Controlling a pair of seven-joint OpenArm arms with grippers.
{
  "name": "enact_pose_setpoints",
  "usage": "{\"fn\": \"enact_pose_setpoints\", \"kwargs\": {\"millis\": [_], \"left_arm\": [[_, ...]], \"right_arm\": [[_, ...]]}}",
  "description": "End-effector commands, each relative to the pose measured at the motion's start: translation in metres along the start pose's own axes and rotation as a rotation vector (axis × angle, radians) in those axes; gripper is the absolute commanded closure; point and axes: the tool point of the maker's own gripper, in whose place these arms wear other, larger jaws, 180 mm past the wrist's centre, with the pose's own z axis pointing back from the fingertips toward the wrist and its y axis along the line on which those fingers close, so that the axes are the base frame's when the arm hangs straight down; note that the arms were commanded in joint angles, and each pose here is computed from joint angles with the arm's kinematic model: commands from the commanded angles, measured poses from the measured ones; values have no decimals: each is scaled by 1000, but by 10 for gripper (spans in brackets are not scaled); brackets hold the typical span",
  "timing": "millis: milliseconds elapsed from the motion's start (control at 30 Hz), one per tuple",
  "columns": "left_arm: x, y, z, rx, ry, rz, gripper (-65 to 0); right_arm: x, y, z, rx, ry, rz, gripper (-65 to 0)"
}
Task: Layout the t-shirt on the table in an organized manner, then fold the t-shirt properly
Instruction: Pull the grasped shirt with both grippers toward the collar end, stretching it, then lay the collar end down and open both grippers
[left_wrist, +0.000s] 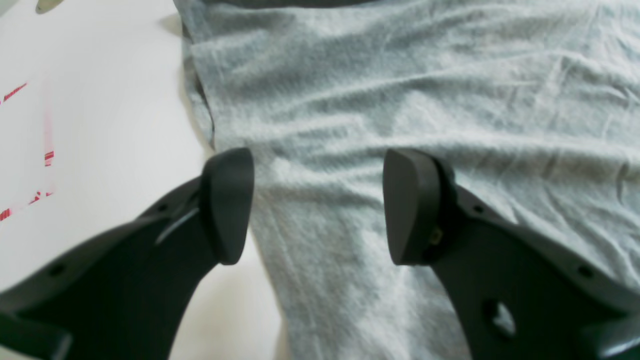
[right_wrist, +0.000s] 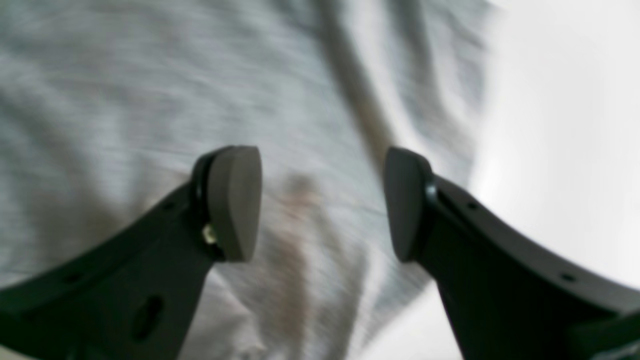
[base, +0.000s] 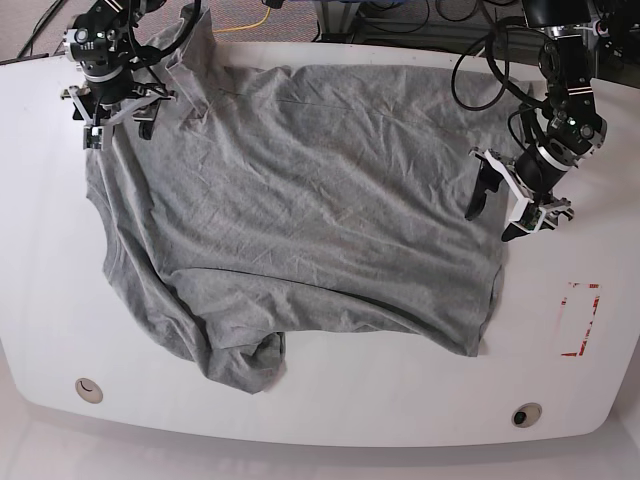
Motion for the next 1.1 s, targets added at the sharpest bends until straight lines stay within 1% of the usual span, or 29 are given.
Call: {"fn": "enact_pose_setpoints", "kwargs": {"millis": [0,133,233,467,567,600,633,700,800,867,1000,1067], "left_arm": [[12,2,3,-1,-42,-16,-389],[5,-5,-1,-22,10,-22,-389],[-1,-8,-3,-30,38,-22,-389],[8,-25,-6,-74,25,-50,-389],[5,-27,-4,-75,48,-56,-390],[0,-27,-3,-75,72,-58,-390],[-1,-27,-3,-73,81,-58,-390],[-7,-25,-2,-69,118,-59,-390],[-10,-25,-2,-67,132,-58,-390],[-12,-24,-1,-64,136,-54,-390],[-13,-23,-1,-58,137,-42,-392],[-13,-25,-2,-57,132,-32,-411]], "right_arm": [[13,-3,3,-6,-51,-3,-377],[16,-9,2,-21,-61,-9,-377],[23,-21,2,-51,-73,-11,-377],[15,-53,4,-123,26,-24,-382],[12,-64,7,-150,61,-29,-422],[10,-70,9,-164,70,-32,-450],[10,-71,10,-167,71,-34,-461],[7,-77,13,-184,80,-42,-515],[2,-81,17,-196,92,-50,-575],[1,-85,19,-206,96,-55,-596],[-4,-87,21,-215,100,-72,-604],[-7,-88,21,-218,115,-80,-604]]}}
